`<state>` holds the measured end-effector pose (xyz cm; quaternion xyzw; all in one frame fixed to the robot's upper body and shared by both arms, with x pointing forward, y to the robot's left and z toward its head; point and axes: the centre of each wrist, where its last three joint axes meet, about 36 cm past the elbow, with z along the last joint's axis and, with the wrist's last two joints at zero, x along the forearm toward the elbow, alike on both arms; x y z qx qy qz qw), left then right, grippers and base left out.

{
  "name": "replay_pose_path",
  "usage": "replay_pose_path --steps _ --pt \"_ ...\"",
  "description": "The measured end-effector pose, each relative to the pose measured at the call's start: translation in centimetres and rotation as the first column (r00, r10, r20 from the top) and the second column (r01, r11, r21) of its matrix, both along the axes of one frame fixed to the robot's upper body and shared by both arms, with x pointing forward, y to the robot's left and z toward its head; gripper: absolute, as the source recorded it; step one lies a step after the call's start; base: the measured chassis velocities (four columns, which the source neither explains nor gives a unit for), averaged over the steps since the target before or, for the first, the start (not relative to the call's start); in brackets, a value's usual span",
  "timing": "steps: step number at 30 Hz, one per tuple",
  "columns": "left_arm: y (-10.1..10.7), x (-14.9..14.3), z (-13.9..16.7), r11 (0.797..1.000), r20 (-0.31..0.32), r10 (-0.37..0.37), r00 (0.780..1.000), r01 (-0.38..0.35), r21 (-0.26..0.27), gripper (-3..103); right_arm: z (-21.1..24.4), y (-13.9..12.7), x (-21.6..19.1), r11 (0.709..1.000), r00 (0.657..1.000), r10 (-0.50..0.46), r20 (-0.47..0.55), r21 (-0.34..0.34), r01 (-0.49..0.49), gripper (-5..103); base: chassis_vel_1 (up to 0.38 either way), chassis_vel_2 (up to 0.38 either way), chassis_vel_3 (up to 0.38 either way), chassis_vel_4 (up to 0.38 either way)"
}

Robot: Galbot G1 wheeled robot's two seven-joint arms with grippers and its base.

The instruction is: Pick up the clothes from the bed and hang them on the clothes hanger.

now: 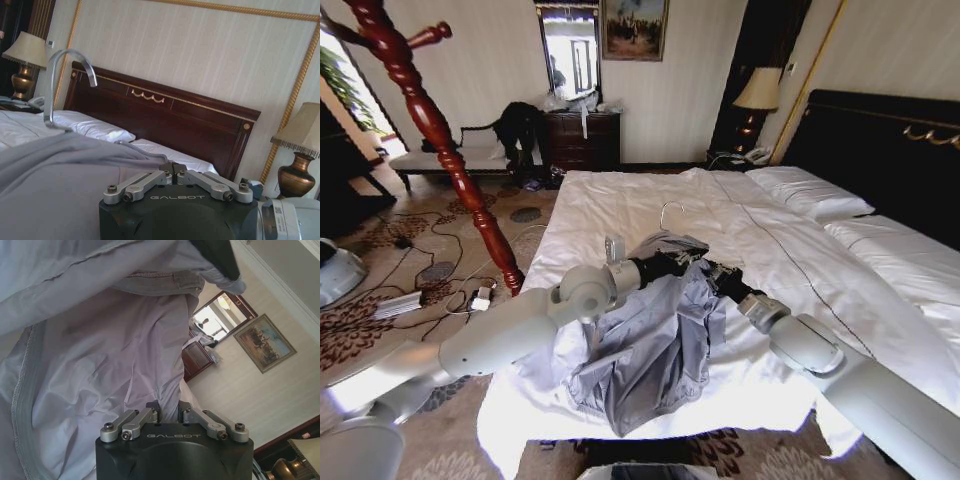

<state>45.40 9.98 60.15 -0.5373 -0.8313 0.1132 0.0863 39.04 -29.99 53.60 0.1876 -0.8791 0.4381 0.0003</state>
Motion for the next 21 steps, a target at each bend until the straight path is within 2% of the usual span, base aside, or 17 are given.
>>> replay_pose_path --steps 7,10,12,17,19,21 --pt "1.1 -0.8 -1.0 0.999 -0.014 0.014 1.0 -0.014 0.041 -2 -0.3 -0.6 0.5 1.0 1.0 -0.027 -0.005 0.005 0.027 17 0.0 0.0 0.0 0.0" --pt "1.2 -1.2 -1.3 0.998 -0.014 0.02 1.0 -0.019 0.053 14 -0.3 -0.6 0.5 1.0 1.0 -0.027 -0.003 0.005 0.027 17 0.0 0.0 0.0 0.0" --pt "1.2 -1.4 -1.3 0.998 -0.003 0.026 1.0 -0.025 0.058 14 -0.2 -0.5 0.5 1.0 1.0 -0.026 -0.002 0.006 0.026 17 0.0 0.0 0.0 0.0" --pt "2.0 -2.6 -0.8 0.995 0.039 0.018 0.999 -0.021 0.093 41 -0.1 -0.5 0.4 1.0 1.0 -0.027 0.001 0.008 0.027 17 0.0 0.0 0.0 0.0" --pt "2.2 -2.9 -0.7 0.995 0.04 0.015 0.999 -0.018 0.098 41 -0.1 -0.6 0.4 1.0 1.0 -0.028 0.002 0.008 0.028 17 0.0 0.0 0.0 0.0" --pt "2.8 -3.4 -0.6 0.995 0.042 0.018 0.999 -0.022 0.101 53 0.0 -0.6 0.4 1.0 1.0 -0.029 0.004 0.007 0.029 17 0.0 0.0 0.0 0.0"
